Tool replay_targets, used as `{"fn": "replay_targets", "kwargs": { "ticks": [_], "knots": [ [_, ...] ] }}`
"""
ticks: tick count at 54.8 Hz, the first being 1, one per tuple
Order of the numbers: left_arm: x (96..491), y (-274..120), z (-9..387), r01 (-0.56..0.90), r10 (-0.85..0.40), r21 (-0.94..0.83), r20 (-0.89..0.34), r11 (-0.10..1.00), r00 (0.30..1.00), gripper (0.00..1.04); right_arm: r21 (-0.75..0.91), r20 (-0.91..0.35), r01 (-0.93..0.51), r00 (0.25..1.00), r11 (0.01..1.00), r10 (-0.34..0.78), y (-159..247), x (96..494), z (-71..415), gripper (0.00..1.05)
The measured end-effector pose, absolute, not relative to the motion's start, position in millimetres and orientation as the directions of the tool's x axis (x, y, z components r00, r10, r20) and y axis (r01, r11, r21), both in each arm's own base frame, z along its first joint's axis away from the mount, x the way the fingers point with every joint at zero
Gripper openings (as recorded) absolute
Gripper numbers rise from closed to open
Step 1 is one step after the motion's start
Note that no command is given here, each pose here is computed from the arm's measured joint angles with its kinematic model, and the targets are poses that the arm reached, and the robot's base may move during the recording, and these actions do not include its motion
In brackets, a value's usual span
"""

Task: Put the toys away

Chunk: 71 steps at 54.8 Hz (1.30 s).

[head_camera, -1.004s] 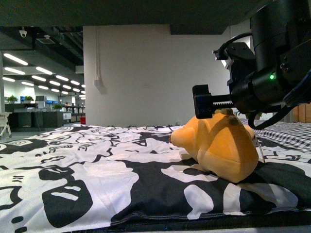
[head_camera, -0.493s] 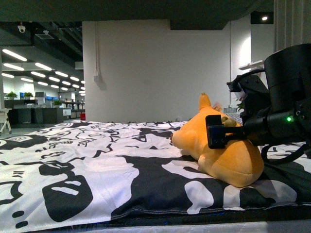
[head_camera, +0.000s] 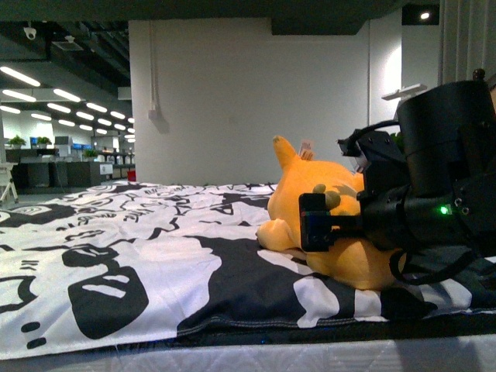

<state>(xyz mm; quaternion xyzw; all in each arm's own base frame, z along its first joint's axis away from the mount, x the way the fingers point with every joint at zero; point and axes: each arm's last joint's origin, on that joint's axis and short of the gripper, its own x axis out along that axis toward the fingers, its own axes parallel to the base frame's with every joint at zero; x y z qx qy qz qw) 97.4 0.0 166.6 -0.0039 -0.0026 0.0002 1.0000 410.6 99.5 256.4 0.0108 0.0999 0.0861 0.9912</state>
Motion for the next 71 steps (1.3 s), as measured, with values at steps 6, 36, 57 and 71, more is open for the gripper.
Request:
{"fn": "replay_targets", "kwargs": {
  "ticks": [6,36,57,71],
  "knots": [
    [97,0,167,-0.001,0.001,-0.008,0.006,1.0,1.0,0.99,0.032,-0.181,-0.154,0.971,0.988,0.157,102,408,262,0.69],
    [97,0,167,0.0,0.0,-0.007,0.006,1.0,1.0,0.99,0.273,-0.021,-0.278,0.955,0.921,0.295,65,333,359,0.21],
    [97,0,167,0.0,0.0,-0.008,0.006,1.0,1.0,0.99,0.351,0.083,-0.349,0.936,0.869,0.342,-2,213,359,0.21],
    [97,0,167,-0.001,0.001,-0.008,0.006,1.0,1.0,0.99,0.329,0.102,-0.378,0.925,0.865,0.365,-8,152,310,0.21]
  ]
}}
